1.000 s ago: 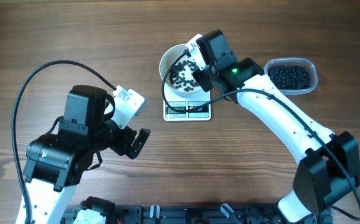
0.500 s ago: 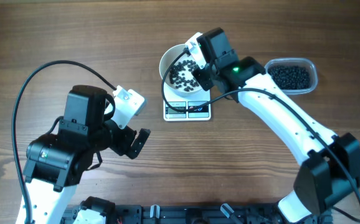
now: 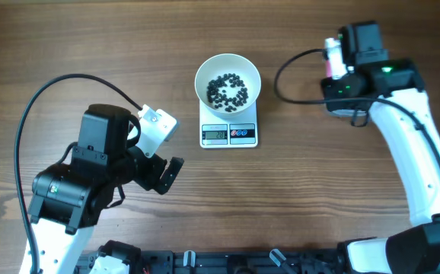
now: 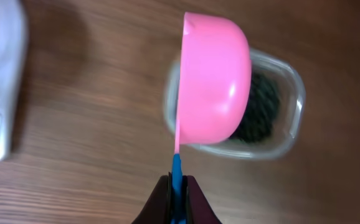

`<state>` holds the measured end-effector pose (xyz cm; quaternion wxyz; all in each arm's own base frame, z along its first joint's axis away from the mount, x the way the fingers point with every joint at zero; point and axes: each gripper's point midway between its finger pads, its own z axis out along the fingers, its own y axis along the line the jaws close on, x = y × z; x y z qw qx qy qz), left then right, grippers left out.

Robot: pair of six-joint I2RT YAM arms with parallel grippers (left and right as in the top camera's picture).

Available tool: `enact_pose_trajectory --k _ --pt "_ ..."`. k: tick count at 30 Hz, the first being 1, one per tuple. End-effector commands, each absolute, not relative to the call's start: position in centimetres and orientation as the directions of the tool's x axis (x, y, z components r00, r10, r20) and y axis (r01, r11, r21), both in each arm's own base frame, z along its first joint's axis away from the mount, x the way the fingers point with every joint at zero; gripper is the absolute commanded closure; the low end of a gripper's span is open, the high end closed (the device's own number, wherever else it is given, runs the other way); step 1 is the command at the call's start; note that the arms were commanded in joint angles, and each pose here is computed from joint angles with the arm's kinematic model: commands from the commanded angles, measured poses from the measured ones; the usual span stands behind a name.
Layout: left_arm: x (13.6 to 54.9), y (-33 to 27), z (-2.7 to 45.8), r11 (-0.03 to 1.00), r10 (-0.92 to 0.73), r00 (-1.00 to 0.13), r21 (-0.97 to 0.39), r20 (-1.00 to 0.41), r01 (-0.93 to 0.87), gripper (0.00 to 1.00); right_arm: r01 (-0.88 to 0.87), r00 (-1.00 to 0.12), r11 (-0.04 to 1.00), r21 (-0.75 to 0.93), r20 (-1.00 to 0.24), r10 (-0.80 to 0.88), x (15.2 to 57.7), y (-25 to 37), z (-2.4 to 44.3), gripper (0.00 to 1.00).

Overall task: Scoop item into bowl and weigh 150g on scale
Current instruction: 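Move the empty scoop right back to the bean tub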

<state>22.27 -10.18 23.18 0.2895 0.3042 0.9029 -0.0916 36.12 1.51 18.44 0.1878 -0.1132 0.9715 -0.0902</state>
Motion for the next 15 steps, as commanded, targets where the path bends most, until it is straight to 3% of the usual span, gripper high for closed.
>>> enact_pose_trajectory --k 1,5,15 --pt "22.5 -10.4 24.0 0.786 0.503 -0.624 0.015 -0.599 0.619 0.0 -0.081 -0.922 0.969 -0.235 -0.35 -0.162 35.7 -1.4 19.1 0.96" --pt "22.5 -10.4 24.0 0.786 0.502 -0.624 0.015 -0.599 0.618 0.0 0.011 -0.939 0.97 -0.244 -0.336 -0.074 35.1 -4.0 18.1 0.96" --pt "22.5 -10.4 24.0 0.786 0.502 -0.624 0.015 -0.599 0.618 0.0 -0.002 -0.949 0.981 -0.192 -0.31 -0.062 34.9 -3.2 11.7 0.96"
